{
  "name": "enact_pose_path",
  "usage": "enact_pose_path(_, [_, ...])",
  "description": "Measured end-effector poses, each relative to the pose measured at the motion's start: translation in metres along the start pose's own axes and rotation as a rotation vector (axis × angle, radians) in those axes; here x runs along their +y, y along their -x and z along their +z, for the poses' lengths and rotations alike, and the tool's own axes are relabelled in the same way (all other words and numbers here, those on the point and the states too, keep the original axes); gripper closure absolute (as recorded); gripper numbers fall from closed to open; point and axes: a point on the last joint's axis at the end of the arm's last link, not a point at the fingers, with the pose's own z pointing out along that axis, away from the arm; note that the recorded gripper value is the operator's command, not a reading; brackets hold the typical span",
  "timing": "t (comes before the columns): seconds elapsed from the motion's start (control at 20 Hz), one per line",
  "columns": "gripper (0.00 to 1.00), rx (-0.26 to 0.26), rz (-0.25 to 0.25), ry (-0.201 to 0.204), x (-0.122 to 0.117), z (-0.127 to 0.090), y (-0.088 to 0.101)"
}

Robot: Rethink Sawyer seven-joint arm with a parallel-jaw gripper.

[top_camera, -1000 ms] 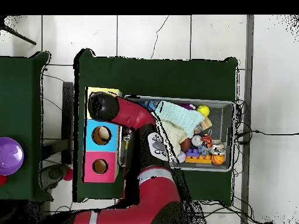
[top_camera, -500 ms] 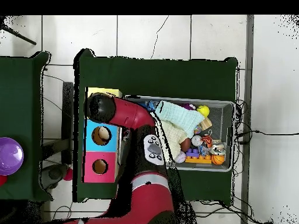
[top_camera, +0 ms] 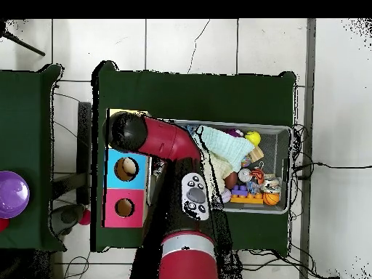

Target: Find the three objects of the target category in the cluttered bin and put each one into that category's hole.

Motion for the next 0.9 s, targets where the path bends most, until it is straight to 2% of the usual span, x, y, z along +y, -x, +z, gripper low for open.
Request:
enact_pose_path(0.25, [1.0,-0.017,-0.006,0.0,0.003,-0.026,0.007])
enact_pose_path(0.6, [1.0,-0.036,-0.001,0.011,0.006,-0.04,0.013])
enact_pose_path(0.9, [1.0,-0.04,0.075,0.055,-0.008,-0.034,0.017])
